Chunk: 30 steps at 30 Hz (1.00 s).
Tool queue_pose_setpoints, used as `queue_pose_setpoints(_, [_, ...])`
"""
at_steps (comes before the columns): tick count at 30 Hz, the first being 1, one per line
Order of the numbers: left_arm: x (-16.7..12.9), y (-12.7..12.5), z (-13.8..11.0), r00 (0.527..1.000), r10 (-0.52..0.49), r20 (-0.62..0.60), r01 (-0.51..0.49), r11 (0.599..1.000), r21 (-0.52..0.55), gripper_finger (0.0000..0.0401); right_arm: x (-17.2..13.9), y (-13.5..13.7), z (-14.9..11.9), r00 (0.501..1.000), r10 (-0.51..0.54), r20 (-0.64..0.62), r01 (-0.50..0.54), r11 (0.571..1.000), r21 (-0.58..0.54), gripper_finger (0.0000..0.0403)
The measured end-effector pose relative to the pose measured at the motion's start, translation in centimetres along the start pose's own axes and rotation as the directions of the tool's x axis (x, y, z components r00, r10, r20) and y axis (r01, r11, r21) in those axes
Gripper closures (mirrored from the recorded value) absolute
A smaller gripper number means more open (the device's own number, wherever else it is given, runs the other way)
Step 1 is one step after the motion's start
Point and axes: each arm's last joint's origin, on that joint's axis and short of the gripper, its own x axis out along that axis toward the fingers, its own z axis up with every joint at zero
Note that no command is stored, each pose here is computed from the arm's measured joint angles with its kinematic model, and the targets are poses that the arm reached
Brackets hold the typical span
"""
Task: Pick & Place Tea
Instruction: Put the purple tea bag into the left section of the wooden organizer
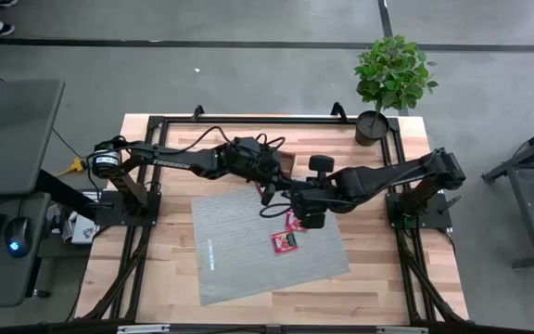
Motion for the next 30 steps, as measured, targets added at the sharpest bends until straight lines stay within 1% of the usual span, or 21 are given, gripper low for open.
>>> queue_pose_setpoints(3, [0.0,0.1,-0.2,1.000,0.017,-0.017,-0.017,1.000,0.001,0.0401,-0.5,-0.4,-0.3,1.000,-0.009,-0.004,0.009,1.000,0.029,0.0361])
queue_pose_setpoints(6, [0.0,0.3,-0.5,0.998,0.051,-0.038,-0.050,0.998,0.031,0.0401,-1.1,-1.2,-0.9,0.999,-0.021,-0.027,0.023,0.997,0.075,0.0331])
queue_pose_setpoints(11, [-0.4,1.3,-0.8,0.992,0.091,-0.088,-0.084,0.994,0.071,0.0401,-2.9,-2.9,-2.5,0.998,-0.033,-0.056,0.043,0.983,0.180,0.0285])
queue_pose_setpoints(14, [-0.9,2.7,-1.0,0.987,0.128,-0.092,-0.120,0.988,0.092,0.0401,-4.0,-3.5,-3.3,0.998,-0.029,-0.059,0.042,0.968,0.247,0.0267])
queue_pose_setpoints(19, [-3.4,5.6,-2.5,0.974,0.208,-0.094,-0.203,0.977,0.064,0.0401,-5.2,-3.3,-4.9,0.999,-0.013,-0.039,0.025,0.946,0.322,0.0256])
queue_pose_setpoints(21, [-4.6,6.7,-3.3,0.974,0.218,-0.058,-0.214,0.975,0.066,0.0401,-5.0,-2.9,-5.9,0.999,-0.005,-0.039,0.018,0.939,0.344,0.0257])
queue_pose_setpoints(25, [-7.1,9.0,-4.8,0.967,0.243,0.072,-0.247,0.968,0.052,0.0401,-4.1,-1.5,-7.8,0.999,0.016,-0.044,0.003,0.920,0.391,0.0257])
queue_pose_setpoints(27, [-8.3,9.9,-5.3,0.959,0.247,0.138,-0.256,0.965,0.050,0.0401,-3.5,-0.8,-8.6,0.998,0.047,-0.047,-0.023,0.907,0.420,0.0256])
queue_pose_setpoints(30, [-10.0,11.3,-6.1,0.954,0.242,0.176,-0.255,0.966,0.050,0.0401,-2.6,0.3,-9.4,0.994,0.102,-0.042,-0.072,0.885,0.459,0.0256])
